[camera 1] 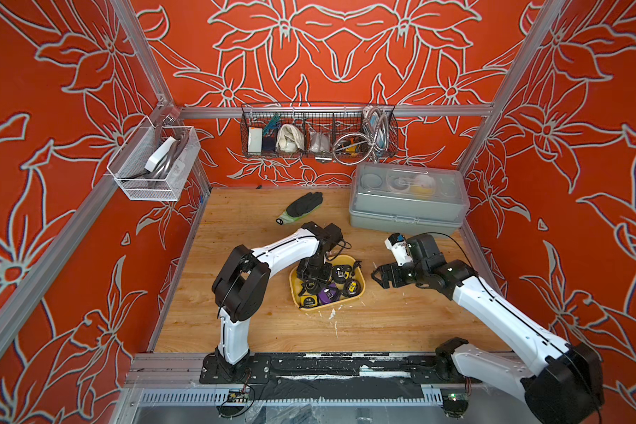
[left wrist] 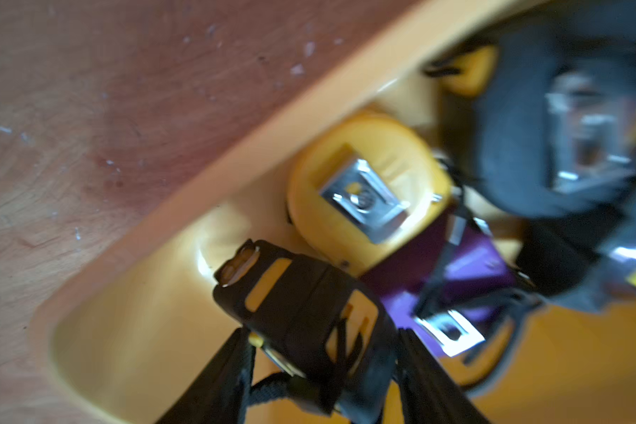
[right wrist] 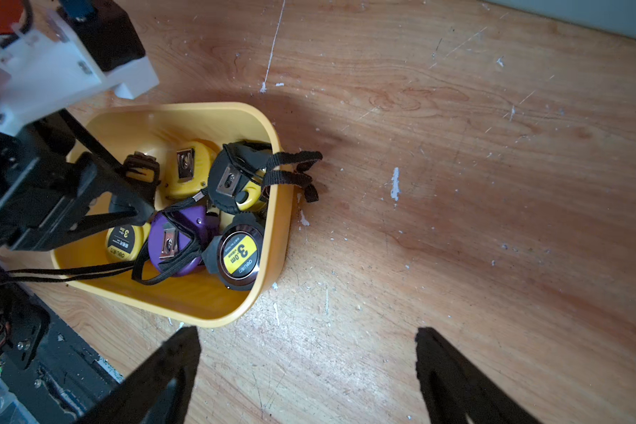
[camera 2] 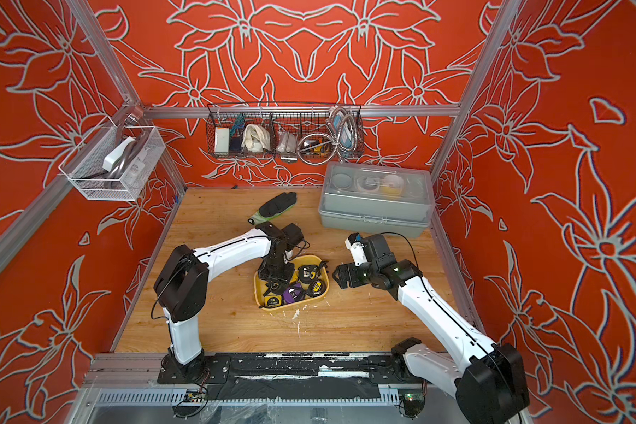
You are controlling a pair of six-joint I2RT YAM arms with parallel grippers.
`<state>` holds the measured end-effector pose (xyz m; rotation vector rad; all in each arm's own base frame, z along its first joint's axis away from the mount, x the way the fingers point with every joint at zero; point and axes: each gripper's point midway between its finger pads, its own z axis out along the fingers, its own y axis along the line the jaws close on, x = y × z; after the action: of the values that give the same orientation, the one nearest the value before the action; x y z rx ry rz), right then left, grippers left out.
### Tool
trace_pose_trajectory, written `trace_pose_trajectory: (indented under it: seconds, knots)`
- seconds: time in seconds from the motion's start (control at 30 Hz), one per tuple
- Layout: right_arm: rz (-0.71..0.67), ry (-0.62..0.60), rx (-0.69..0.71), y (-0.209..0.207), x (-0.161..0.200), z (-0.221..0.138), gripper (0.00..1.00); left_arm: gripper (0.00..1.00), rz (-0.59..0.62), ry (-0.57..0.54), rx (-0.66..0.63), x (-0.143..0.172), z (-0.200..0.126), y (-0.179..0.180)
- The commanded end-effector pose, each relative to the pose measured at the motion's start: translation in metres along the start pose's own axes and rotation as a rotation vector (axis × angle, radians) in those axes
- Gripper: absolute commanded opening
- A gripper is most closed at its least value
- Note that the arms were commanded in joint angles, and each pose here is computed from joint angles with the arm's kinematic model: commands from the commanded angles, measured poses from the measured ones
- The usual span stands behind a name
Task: Take the tape measure out of the storage box
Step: Pick up the tape measure from the storage box.
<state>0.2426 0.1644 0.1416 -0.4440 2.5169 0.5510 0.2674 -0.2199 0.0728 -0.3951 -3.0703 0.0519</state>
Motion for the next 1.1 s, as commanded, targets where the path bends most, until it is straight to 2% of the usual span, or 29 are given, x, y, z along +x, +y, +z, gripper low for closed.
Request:
trace_pose_trajectory:
  seconds: [0.0, 0.27, 0.4, 0.53, 0.67, 0.77, 0.93, 1.07]
  knots:
    - [-0.026, -0.026, -0.028, 0.009, -0.013, -0.005, 0.93, 0.31, 0.039, -0.047, 0.036, -0.003, -0.017, -0.008]
    - [-0.045, -0.02, -0.059, 0.014, -0.01, -0.004, 0.93, 0.32, 0.071, -0.128, 0.087, -0.017, -0.027, -0.021]
    - [-0.103, -0.081, -0.298, 0.051, -0.004, -0.009, 0.93, 0.32, 0.061, -0.089, 0.117, -0.022, -0.024, -0.03]
    - [-0.13, -0.258, -0.452, 0.071, 0.002, -0.014, 0.92, 0.32, 0.0, -0.049, 0.217, -0.02, -0.03, -0.046]
    - [-0.157, -0.349, -0.451, 0.072, 0.003, -0.018, 0.91, 0.32, -0.062, 0.001, 0.303, -0.014, -0.036, -0.057]
    - [-0.188, -0.338, -0.454, 0.08, 0.003, -0.012, 0.88, 0.32, -0.083, 0.035, 0.342, -0.01, -0.04, -0.063]
    - [-0.212, -0.286, -0.47, 0.096, 0.004, 0.016, 0.85, 0.32, -0.117, 0.069, 0.398, -0.009, -0.047, -0.07]
    - [-0.227, -0.286, -0.417, 0.103, 0.001, 0.032, 0.83, 0.31, -0.161, 0.081, 0.431, -0.012, -0.051, -0.07]
